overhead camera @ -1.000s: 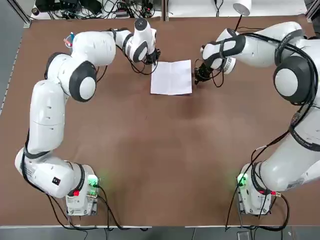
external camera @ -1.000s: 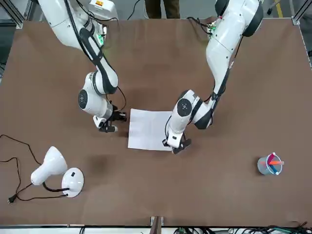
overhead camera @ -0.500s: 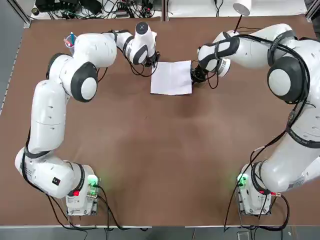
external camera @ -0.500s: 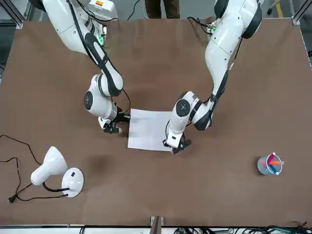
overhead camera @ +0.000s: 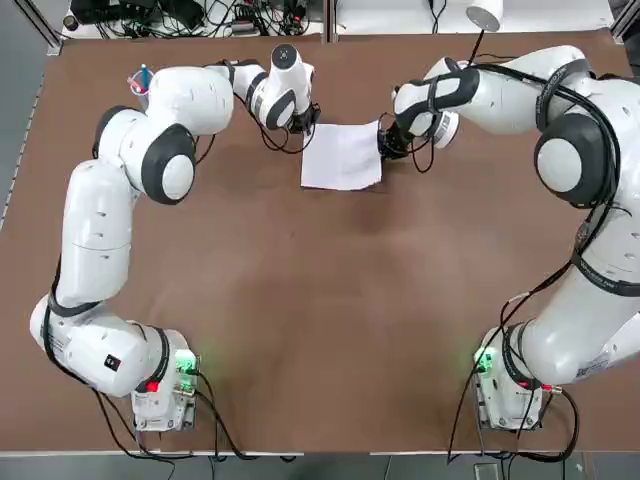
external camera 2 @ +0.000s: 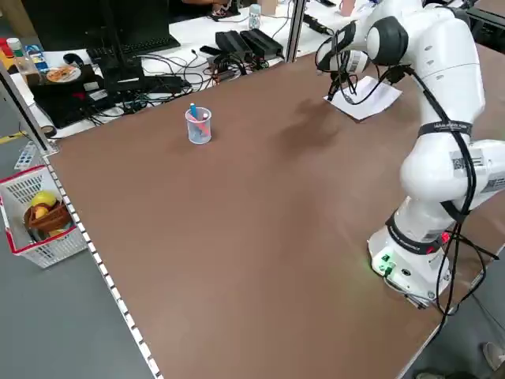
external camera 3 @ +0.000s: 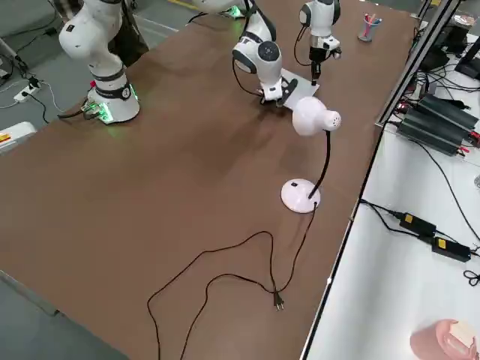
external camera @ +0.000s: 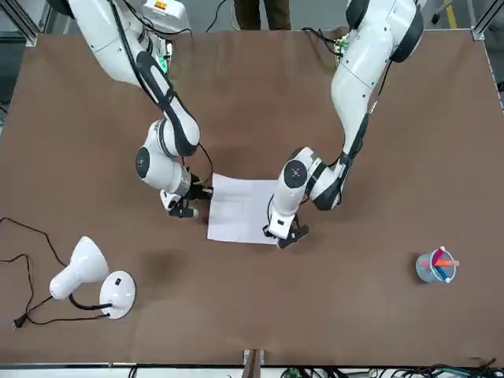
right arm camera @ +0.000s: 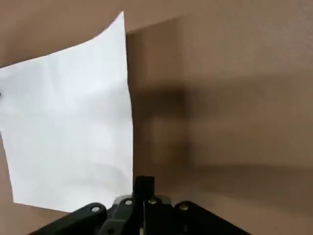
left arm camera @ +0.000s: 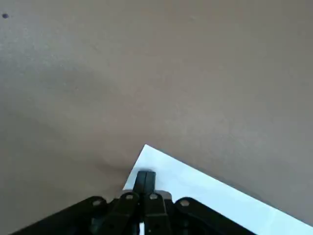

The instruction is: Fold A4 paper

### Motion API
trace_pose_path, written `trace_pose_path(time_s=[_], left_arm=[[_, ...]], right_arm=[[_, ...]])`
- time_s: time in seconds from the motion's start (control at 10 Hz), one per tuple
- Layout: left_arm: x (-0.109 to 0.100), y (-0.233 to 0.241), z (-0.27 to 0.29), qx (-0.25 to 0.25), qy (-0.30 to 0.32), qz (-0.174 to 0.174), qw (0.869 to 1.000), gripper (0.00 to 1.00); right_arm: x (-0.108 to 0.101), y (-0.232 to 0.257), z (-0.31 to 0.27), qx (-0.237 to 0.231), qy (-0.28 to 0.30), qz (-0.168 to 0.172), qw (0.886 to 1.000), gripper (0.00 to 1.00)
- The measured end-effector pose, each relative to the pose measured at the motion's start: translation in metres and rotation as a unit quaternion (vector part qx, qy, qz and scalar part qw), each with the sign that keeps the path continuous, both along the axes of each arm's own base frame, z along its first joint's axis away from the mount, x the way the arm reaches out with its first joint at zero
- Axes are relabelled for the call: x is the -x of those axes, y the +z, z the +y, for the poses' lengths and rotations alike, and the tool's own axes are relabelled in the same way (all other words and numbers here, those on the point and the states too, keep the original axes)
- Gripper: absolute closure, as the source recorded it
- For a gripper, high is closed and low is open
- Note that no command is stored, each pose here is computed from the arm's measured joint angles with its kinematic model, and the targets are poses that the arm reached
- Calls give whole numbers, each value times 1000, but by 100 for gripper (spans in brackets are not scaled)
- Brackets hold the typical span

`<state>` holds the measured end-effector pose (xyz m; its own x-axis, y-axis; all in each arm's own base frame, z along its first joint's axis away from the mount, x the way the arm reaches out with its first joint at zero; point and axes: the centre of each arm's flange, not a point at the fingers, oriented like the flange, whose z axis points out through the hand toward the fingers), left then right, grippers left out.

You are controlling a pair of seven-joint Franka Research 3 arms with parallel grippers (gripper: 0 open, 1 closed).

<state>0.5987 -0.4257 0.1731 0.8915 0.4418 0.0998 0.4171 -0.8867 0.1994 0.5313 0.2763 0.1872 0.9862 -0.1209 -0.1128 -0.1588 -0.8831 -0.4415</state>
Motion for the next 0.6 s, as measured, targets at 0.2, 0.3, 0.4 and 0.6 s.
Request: trace_pose_path(time_s=[0.2, 0.3, 0.4, 0.6], left_arm=[[0, 0, 0, 0, 0, 0, 1000, 99], [0, 0, 0, 0, 0, 0, 1000, 99], [0, 0, 0, 0, 0, 0, 1000, 99], [0, 0, 0, 0, 0, 0, 1000, 99]], right_arm=[[4, 6, 14, -10, 7, -1, 1000, 99], [5, 12, 21, -14, 11, -3, 1000, 99], [5, 21, 26, -19, 15, -3, 1000, 99], [7, 35, 33, -25, 21, -8, 999, 99]])
